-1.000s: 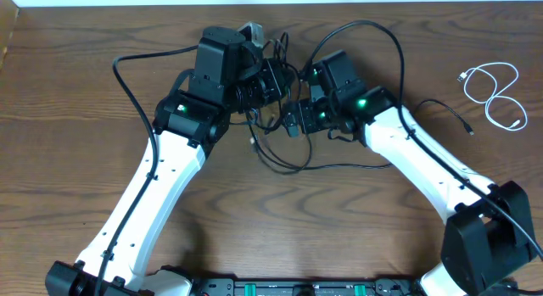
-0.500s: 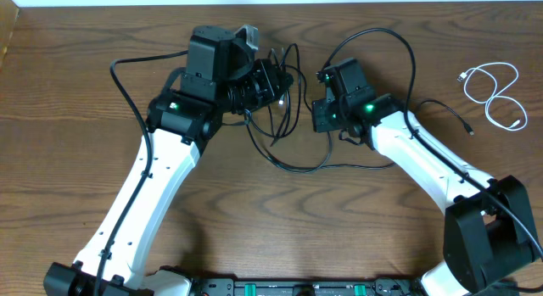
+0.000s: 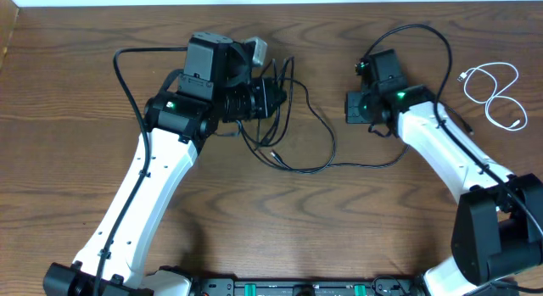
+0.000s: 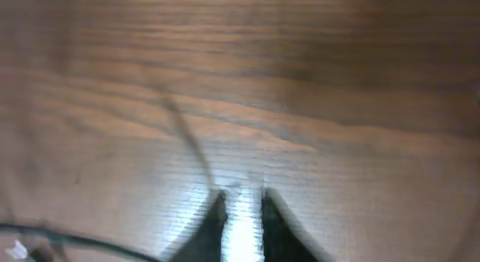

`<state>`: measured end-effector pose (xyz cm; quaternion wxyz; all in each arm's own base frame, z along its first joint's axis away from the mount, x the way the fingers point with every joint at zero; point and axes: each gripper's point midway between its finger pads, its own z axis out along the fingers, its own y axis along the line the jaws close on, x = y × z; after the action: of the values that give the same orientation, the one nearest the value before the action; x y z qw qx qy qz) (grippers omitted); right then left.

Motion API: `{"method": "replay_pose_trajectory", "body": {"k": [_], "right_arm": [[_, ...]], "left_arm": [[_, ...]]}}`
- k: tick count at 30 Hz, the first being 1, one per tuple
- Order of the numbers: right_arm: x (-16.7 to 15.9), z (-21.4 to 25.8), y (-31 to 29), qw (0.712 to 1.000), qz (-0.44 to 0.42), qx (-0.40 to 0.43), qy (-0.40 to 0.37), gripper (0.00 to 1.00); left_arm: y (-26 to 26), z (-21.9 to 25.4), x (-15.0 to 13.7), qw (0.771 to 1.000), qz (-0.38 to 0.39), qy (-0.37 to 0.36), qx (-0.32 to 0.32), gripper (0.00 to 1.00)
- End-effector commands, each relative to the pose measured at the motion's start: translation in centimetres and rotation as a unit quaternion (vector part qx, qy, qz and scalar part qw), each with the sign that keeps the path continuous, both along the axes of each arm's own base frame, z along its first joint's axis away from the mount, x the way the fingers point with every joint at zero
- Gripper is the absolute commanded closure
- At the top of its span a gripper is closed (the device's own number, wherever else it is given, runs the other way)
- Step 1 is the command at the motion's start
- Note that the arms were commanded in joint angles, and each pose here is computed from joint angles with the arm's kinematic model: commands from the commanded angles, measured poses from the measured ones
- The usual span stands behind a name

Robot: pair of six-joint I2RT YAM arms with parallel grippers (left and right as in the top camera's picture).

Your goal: Untangle cables

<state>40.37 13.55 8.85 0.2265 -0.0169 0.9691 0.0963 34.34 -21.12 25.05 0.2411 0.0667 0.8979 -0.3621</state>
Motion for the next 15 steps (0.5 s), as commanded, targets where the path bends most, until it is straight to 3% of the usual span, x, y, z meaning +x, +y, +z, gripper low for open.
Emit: {"method": "replay_pose_trajectory", "body": {"k": [1,2,6,15], "right_arm": [[-1.5,0.5,3.7,0.990,0.108,0.085,0.015,0.64],[-2.4,1.4,5.4,0.978,0.167,0.125,0.011,0.48],[-3.1,3.8,8.0,0.946,0.268,0.180,-0.033,0.44],[-0.8,6.3,10.1,0.928,0.300,0.184,-0.123,0.27]], "left_arm": [[0.0,1.2,-0.4,0.995,-0.062,-0.068,0.025,0.93],[0.0,1.2,-0.5,0.994,-0.071,-0.077,0.031,0.93],[0.0,1.0,-0.7,0.993,-0.079,-0.079,0.037,0.92],[-0.2,0.5,-2.0,0.993,-0.102,-0.058,0.030,0.92]]}}
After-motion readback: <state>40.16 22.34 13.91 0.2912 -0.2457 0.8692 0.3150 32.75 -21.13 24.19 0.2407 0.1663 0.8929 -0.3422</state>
